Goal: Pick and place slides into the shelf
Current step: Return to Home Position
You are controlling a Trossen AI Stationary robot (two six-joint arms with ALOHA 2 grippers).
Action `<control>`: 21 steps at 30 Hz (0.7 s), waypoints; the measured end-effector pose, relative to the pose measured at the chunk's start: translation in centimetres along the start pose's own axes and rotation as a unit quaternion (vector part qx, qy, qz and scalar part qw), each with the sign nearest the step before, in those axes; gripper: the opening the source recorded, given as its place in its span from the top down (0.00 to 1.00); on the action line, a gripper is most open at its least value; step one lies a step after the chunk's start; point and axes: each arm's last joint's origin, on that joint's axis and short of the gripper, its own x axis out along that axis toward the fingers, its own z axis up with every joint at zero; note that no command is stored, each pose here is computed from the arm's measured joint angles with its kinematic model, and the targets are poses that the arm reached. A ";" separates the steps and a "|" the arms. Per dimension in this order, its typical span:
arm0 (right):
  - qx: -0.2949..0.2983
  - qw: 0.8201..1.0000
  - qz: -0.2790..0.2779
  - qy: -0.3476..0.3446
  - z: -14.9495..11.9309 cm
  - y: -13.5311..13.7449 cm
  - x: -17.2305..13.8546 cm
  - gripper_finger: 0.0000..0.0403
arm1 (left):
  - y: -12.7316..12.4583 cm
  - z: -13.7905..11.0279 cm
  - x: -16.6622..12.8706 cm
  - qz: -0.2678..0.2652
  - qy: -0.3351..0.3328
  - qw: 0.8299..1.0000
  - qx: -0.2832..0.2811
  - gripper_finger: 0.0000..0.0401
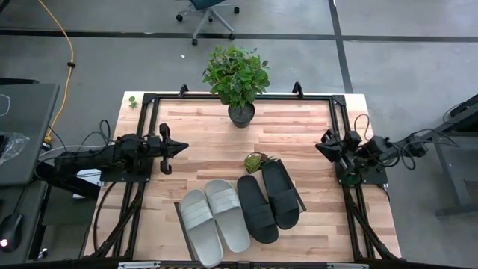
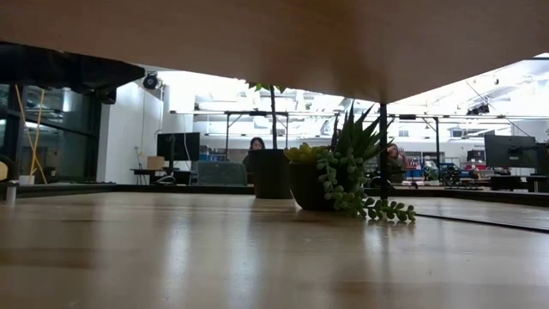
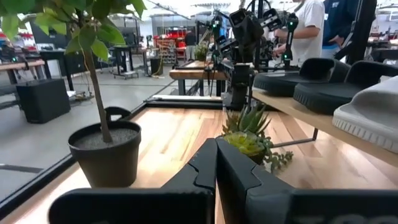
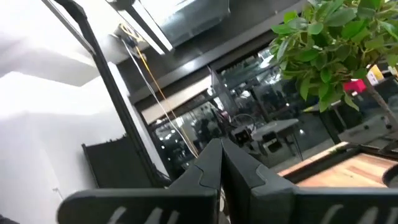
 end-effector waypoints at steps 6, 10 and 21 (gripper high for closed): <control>-0.020 0.999 0.024 -0.014 -0.7 -0.2 -0.2 1.00 | 0.0 0.0 0.0 0.000 0.002 1.000 -0.001 0.99; -0.075 0.997 0.031 -0.018 -0.7 -0.2 -0.2 1.00 | 0.0 0.0 0.0 0.000 0.002 1.000 -0.001 1.00; -0.080 0.980 -0.054 0.176 -4.1 -2.7 -0.7 1.00 | 0.0 0.0 0.0 0.001 0.002 1.000 -0.001 1.00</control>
